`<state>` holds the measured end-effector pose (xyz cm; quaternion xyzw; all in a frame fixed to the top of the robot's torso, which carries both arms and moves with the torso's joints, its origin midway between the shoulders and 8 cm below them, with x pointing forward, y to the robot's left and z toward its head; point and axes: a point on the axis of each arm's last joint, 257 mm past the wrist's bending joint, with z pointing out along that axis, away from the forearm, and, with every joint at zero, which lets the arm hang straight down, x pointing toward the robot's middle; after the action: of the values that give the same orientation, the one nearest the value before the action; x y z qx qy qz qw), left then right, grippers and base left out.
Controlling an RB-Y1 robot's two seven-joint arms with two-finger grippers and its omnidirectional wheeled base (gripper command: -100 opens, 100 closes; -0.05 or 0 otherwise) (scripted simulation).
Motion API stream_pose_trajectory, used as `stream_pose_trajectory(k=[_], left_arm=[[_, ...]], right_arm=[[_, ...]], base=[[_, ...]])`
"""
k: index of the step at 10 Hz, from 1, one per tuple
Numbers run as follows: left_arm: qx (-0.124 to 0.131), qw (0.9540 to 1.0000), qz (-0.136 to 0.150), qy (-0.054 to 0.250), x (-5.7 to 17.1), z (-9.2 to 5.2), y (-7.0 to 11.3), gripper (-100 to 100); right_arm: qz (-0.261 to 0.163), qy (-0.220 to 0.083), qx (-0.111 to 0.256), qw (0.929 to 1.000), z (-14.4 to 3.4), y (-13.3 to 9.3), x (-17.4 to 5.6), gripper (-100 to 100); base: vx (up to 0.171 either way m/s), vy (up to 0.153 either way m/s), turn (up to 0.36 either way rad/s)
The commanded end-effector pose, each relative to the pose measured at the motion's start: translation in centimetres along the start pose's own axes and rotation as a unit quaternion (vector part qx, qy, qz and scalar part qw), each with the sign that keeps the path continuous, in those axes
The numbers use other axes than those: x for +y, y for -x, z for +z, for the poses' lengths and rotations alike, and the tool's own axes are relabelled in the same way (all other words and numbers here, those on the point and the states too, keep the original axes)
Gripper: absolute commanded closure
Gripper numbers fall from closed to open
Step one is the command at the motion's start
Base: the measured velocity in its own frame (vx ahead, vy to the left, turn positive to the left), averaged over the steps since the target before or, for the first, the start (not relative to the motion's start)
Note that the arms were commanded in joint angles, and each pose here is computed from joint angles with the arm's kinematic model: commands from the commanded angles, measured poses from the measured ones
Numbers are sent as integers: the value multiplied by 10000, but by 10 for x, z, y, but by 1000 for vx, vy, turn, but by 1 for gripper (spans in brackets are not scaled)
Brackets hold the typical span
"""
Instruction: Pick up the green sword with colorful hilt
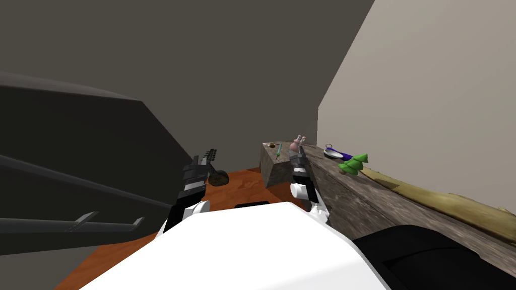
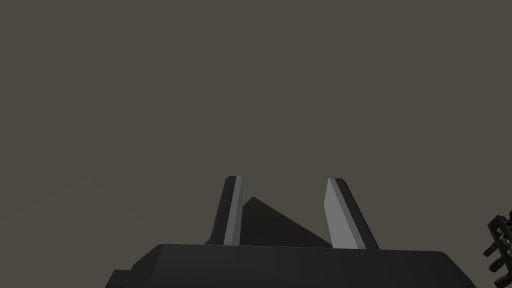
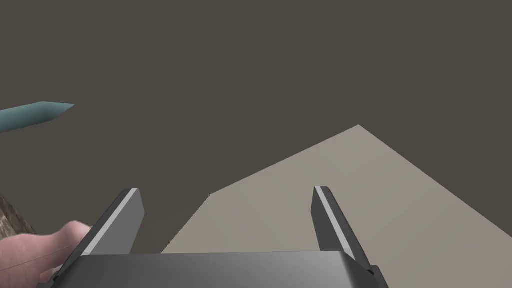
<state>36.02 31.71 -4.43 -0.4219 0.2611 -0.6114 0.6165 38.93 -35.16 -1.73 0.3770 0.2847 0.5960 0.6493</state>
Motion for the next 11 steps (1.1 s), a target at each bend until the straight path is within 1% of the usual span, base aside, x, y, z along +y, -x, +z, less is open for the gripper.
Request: stream_pose_trajectory(k=[1,2,3,4,5,6,7,8,9,10,11], left_arm=[[0,10000,0,0,0,0,0,0],[0,10000,0,0,0,0,0,0],[0,10000,0,0,0,0,0,0],[0,10000,0,0,0,0,0,0],[0,10000,0,0,0,0,0,0],[0,10000,0,0,0,0,0,0],[0,10000,0,0,0,0,0,0],[0,10000,0,0,0,0,0,0],[0,10000,0,0,0,0,0,0],[0,10000,0,0,0,0,0,0],[0,10000,0,0,0,0,0,0]], right_arm=[[172,-92,-104,9998,3,8,-7,-100],[305,-240,-225,9990,5,19,-17,-100],[364,-237,-245,9988,5,20,-17,-100],[520,-387,-376,9972,7,31,-27,-100],[573,-383,-394,9968,6,32,-27,-100],[731,-536,-525,9945,8,42,-38,-100],[798,-531,-546,9939,8,43,-38,-100],[958,-685,-676,9907,9,54,-49,-100],[1036,-679,-699,9898,8,55,-49,-100],[1202,-833,-827,9858,9,64,-61,-100],[1288,-825,-849,9846,9,65,-61,-100]], base=[[-33,27,-18],[-27,25,-18],[-22,22,-10],[-25,26,-16],[-23,21,-11],[-27,19,-15],[-26,19,-6],[-25,22,-10],[-20,18,-8],[-24,16,-4],[-22,13,-4]])
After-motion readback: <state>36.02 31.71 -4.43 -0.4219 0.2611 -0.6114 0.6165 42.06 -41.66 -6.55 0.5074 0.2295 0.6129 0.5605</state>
